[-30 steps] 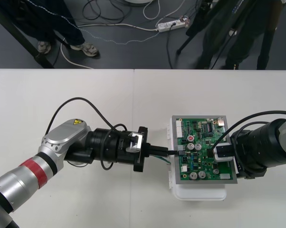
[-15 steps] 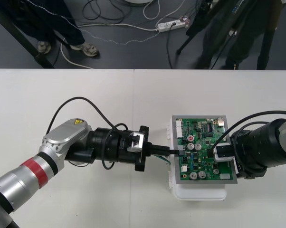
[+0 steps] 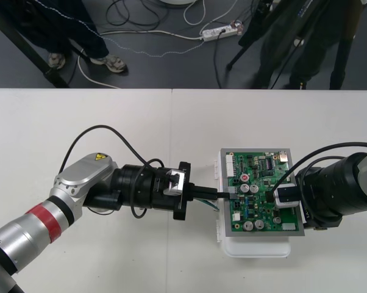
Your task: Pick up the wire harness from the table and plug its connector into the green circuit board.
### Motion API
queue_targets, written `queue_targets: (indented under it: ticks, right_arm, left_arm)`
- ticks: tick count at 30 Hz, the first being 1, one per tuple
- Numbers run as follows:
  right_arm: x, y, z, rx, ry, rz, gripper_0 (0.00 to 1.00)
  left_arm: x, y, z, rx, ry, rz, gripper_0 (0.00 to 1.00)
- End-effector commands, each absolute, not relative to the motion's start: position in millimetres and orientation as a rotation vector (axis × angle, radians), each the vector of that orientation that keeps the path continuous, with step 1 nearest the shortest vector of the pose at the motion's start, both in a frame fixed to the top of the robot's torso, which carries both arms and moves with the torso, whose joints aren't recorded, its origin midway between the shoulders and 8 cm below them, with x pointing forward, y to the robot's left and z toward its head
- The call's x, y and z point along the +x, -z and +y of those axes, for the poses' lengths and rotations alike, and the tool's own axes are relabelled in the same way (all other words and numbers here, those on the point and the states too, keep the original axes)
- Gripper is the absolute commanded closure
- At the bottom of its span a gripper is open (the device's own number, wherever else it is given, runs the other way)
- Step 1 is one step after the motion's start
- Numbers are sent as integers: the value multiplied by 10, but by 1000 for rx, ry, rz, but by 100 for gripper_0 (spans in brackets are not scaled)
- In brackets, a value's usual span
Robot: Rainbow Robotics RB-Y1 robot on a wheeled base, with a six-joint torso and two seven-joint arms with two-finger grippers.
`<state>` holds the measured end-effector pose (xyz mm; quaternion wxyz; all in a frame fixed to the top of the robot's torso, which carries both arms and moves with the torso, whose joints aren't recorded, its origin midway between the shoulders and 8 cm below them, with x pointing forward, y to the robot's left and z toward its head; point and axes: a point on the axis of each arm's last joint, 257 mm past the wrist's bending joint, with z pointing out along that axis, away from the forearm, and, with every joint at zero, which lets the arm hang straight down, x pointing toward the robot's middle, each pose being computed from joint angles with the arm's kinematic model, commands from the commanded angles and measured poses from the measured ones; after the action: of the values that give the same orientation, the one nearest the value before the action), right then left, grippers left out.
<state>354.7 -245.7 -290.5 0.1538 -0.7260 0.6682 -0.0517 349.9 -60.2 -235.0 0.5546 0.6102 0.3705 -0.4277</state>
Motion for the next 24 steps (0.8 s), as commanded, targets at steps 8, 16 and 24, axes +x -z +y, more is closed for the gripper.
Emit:
queue_targets:
  ticks: [8,16,24]
  right_arm:
    - [3566,2780,-2239,-2087,127,1848,0]
    - [3569,2779,-2242,-2087,129,1848,0]
    - [3571,2779,-2245,-2087,131,1848,0]
  left_arm:
    - [3391,2413,-682,1476,965,825,100]
    - [3376,2420,-695,1475,972,828,100]
    - [3357,2370,-812,1457,983,819,100]
